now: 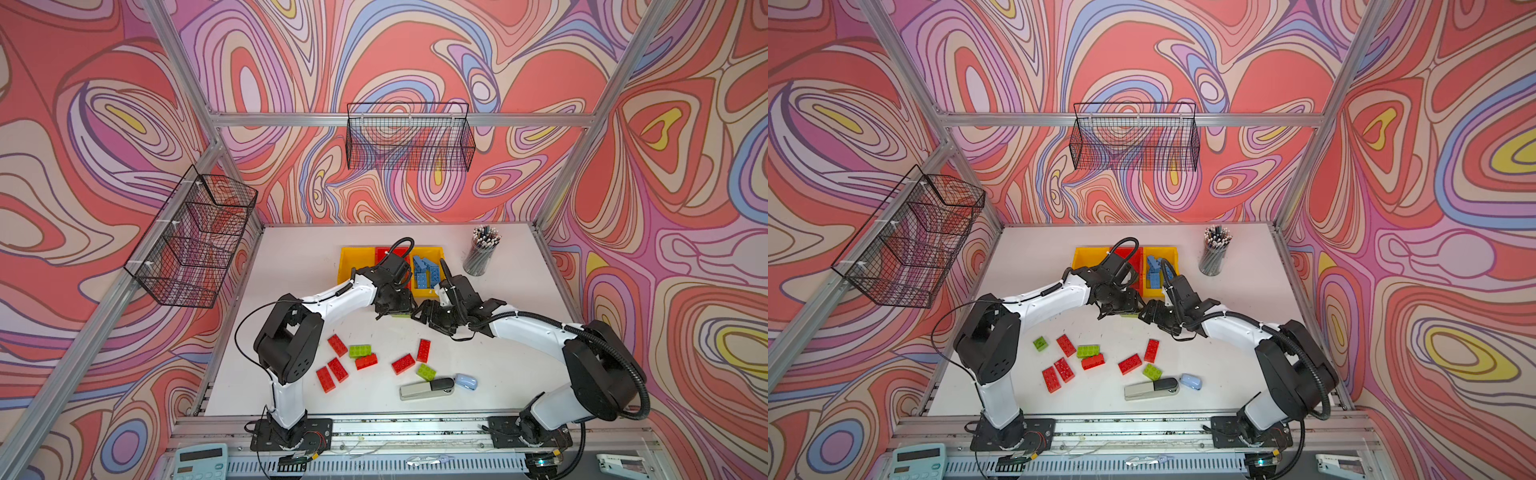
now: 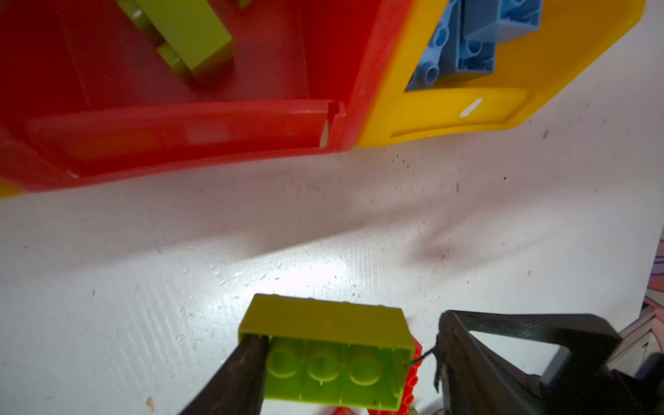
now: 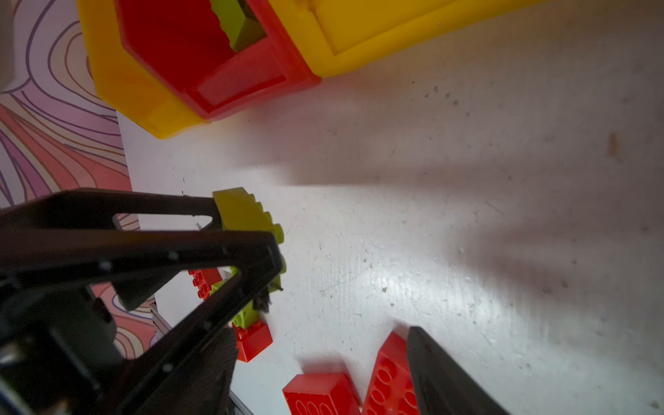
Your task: Sort the legos into containers by color
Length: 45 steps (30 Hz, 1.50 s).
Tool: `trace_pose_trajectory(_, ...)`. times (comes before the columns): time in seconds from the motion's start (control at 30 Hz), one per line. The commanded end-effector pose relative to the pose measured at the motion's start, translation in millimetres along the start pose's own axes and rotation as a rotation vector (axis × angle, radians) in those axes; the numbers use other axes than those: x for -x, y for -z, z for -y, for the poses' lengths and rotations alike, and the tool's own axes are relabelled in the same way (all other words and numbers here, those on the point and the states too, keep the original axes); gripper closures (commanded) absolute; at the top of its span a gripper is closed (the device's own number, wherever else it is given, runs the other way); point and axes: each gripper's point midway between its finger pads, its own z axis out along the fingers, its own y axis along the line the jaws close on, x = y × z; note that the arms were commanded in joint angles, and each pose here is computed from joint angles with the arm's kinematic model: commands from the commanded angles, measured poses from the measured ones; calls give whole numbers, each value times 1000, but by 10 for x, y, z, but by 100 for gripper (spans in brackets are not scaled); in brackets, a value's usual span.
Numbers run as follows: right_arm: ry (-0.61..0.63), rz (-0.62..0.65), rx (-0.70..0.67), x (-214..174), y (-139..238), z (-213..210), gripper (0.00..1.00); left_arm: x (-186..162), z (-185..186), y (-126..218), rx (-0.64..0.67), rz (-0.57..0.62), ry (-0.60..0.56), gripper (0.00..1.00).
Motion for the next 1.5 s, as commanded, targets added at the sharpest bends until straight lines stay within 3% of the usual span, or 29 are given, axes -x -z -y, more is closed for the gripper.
trace_pose_trajectory(0.0, -13, 108, 53, 228, -16, -127, 22, -188, 33, 49, 4, -97, -4, 40)
trace_pose_trajectory(0.63, 1, 130, 133, 245, -167, -288, 22, -400, -63, -194, 33, -228, 42, 42)
trace_pose_trajectory(1.03, -8, 161, 70, 338, -345, -186, 24, -524, 9, -221, -16, -292, 74, 42)
trace_pose_trajectory(1.27, 37, 143, 12, 310, -286, -143, 24, -449, -35, -48, 23, -238, 59, 41)
trace_pose_trajectory(1.47, 203, 113, -122, 337, -261, -171, 20, -447, -518, 203, 106, -162, 151, 43)
